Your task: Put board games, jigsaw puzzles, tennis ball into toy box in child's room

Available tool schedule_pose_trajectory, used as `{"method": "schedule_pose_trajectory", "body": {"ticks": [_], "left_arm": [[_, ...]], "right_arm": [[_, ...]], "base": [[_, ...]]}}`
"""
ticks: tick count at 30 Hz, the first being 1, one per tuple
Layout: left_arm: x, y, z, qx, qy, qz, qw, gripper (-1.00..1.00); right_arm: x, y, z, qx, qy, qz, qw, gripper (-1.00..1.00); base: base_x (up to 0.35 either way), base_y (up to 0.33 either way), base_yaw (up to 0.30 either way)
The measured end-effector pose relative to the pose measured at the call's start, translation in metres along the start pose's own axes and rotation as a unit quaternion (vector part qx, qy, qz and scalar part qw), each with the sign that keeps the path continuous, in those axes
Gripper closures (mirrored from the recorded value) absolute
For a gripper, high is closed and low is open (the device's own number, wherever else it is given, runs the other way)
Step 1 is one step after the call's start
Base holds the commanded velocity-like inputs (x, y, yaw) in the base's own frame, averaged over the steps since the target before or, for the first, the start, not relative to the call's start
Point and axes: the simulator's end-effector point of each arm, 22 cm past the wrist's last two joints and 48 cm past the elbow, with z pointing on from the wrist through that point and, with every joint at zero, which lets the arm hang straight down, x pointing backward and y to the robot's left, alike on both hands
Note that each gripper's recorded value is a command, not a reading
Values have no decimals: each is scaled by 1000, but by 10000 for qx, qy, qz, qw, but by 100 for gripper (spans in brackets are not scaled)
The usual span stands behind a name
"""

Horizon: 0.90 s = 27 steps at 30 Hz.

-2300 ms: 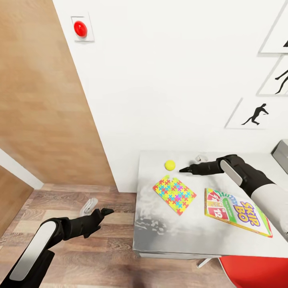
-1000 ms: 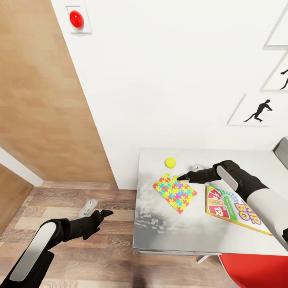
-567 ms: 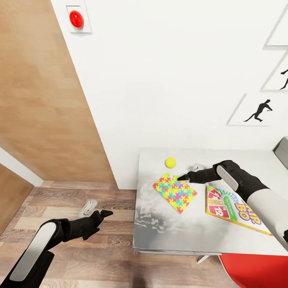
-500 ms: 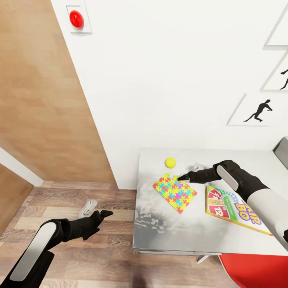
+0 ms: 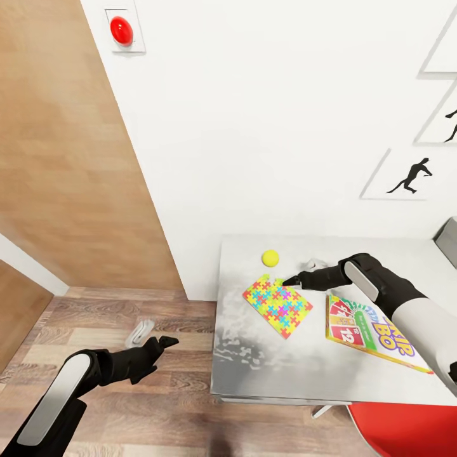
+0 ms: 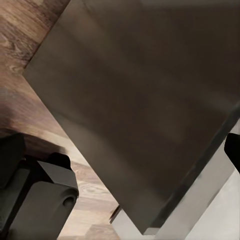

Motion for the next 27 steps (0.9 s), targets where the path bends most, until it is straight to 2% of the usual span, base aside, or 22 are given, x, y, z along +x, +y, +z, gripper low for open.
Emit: {"method": "schedule_pose_trajectory", "body": {"ticks": [5,7,17,27], "left_arm": [[2,1,-1,-4,-1,-6,10000,-100],[3,1,-4,5,-10,1,10000,-100],[10,2,-13,-4,-75,86,9999,-100],[-1,9,1,-190,-85,143,9997,-100]], "right_arm": [[1,-4,-3,63,12,43,10000,-100],[5,-8,-5,192,27,-60,9998,-100],[26,-4,-9,196,79,-43,9998,-100],[-1,-7,-3,162,9,-43,9999,-100]], "base": [[0,0,88],[0,0,177],[-13,0,209],[-151,0,56]]}}
